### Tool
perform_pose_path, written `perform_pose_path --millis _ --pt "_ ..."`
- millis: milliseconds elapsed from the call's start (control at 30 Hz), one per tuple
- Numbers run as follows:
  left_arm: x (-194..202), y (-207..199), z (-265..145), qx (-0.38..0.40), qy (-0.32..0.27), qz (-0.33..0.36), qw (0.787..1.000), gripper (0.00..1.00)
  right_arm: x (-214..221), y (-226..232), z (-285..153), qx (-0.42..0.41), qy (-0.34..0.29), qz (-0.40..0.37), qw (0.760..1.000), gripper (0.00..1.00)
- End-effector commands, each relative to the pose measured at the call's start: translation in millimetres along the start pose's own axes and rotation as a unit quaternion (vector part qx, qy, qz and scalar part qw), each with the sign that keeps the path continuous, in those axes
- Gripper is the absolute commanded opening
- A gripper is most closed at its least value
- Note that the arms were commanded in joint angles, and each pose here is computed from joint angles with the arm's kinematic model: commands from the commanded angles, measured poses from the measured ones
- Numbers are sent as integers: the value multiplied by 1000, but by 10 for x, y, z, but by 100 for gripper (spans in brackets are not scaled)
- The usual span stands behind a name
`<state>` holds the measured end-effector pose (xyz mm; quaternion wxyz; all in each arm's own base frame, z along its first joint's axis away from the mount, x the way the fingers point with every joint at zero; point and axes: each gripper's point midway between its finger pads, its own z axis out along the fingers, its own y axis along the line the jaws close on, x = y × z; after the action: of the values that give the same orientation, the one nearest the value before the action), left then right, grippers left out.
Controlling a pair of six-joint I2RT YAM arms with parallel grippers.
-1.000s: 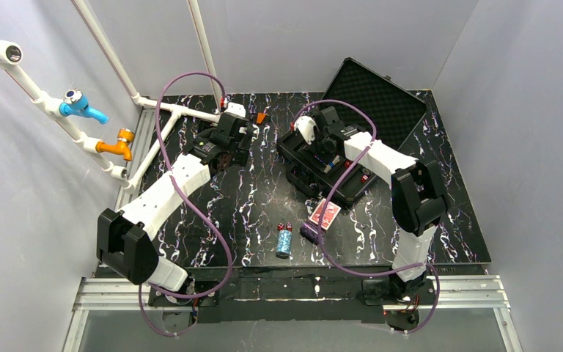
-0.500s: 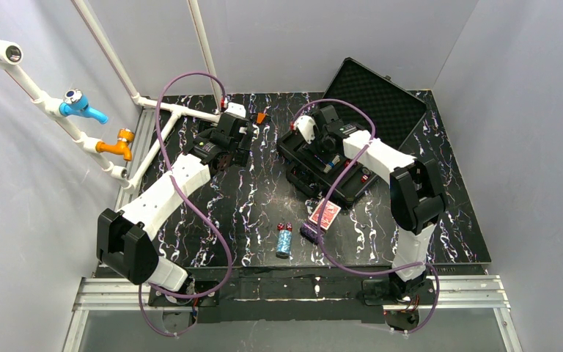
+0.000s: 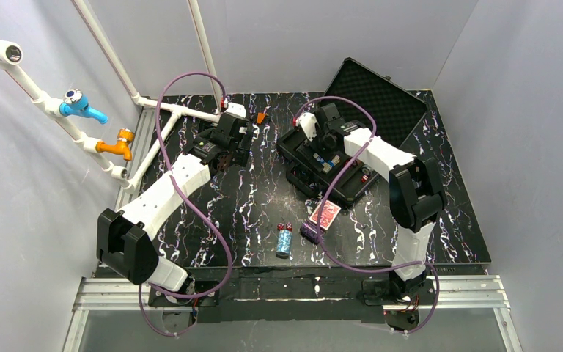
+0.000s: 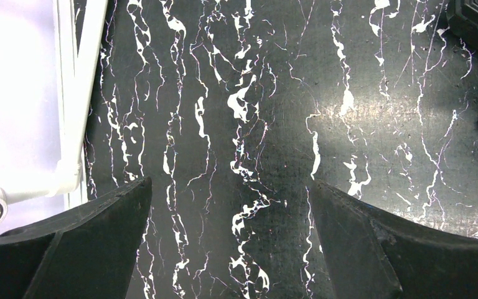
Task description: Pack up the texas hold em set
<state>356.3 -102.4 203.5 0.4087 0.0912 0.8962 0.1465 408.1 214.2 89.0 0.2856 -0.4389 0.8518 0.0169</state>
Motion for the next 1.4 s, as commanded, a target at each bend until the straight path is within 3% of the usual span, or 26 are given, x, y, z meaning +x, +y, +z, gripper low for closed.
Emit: perform_pose_path --millis 0,333,567,967,1367 --pt "-42 62 -36 -7 -8 -2 1000 98 -419 -118 -317 22 -70 21 997 97" --pt "-65 94 -65 -10 -13 -2 1000 98 -631 -476 -674 116 -150 164 968 88" --pt "-74 114 -90 -10 -16 -3 1000 98 -505 -620 -686 143 -159 275 937 61" --pt "-85 118 -119 -6 -19 -5 1000 98 -290 -428 -410 94 -122 295 943 51" --pt "-88 108 -123 -3 -19 -6 1000 98 -149 -372 -135 71 -95 307 944 49"
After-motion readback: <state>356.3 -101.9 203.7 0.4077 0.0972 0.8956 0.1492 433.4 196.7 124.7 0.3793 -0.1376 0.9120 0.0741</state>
